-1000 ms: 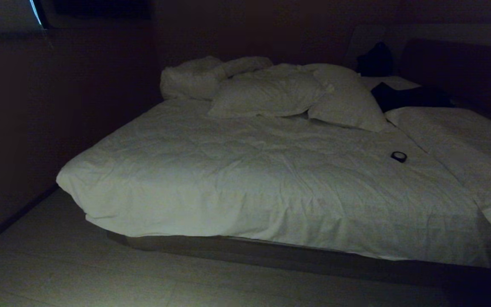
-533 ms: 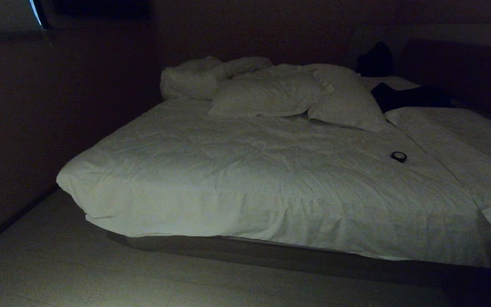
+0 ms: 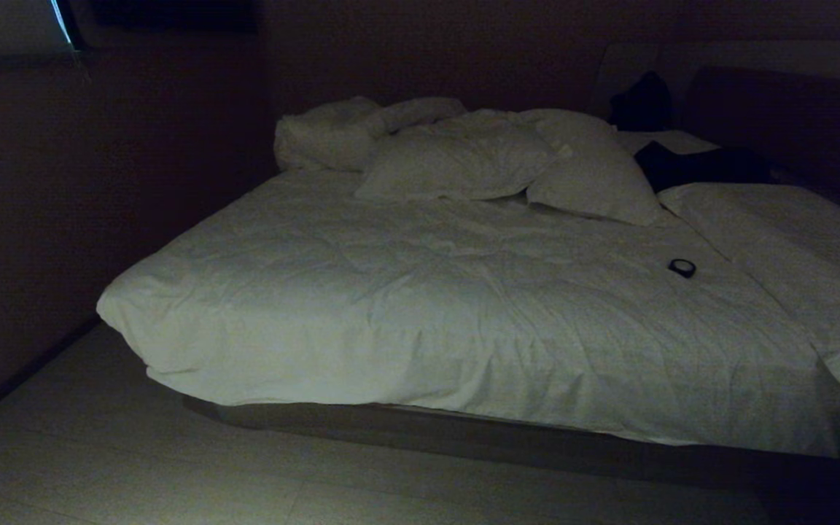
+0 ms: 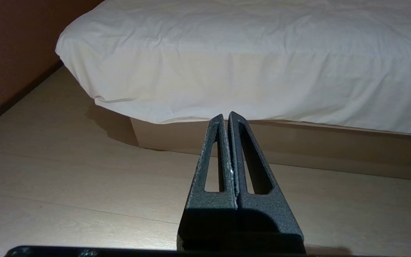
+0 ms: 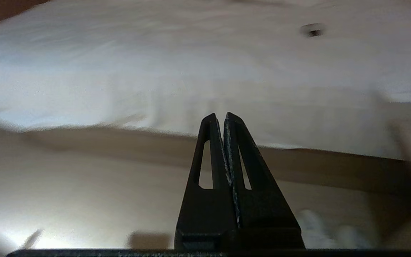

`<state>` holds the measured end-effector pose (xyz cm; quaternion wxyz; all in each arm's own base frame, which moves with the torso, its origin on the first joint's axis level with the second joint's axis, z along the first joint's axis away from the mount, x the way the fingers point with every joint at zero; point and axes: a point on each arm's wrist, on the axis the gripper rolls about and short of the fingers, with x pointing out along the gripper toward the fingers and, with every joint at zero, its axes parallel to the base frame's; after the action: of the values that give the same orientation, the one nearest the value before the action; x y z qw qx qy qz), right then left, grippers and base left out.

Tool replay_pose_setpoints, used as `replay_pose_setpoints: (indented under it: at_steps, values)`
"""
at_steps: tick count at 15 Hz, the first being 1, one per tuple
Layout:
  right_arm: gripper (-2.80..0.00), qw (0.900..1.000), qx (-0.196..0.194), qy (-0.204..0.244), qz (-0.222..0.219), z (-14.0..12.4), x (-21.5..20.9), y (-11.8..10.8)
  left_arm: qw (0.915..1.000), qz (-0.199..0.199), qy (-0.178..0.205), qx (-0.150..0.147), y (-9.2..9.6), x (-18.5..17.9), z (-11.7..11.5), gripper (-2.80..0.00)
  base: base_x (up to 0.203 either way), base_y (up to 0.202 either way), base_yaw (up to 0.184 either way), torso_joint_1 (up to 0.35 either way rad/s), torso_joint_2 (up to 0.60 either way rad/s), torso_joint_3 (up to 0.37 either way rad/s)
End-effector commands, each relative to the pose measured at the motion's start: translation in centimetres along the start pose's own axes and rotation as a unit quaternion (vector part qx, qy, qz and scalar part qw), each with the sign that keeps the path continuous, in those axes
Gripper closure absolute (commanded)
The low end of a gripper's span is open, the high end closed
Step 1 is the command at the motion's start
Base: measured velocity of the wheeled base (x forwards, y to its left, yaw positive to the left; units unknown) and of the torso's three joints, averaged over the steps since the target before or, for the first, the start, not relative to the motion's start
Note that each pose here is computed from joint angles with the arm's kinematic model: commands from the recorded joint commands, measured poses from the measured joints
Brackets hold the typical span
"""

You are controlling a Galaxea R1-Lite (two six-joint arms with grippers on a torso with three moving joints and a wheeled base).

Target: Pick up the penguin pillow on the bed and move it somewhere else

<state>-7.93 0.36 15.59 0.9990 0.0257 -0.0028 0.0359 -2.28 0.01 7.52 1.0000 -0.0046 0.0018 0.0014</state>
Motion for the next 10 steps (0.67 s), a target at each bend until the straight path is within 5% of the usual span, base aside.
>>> replay_pose_setpoints:
  at_steps: [1, 10]
  values:
    - [0.0, 0.994, -0.007, -0.034, -0.107, -0.3, 0.4, -0.5, 1.0, 0.0, 0.0, 0.0, 0.0, 0.0, 0.0, 0.0, 0.0, 0.0, 0.0, 0.0, 0.0, 0.0]
    - [0.0, 0.992, -0.045, -0.029, -0.113, -4.4, 4.0, -1.1, 1.0, 0.0, 0.0, 0.0, 0.0, 0.0, 0.0, 0.0, 0.0, 0.0, 0.0, 0.0, 0.0, 0.0]
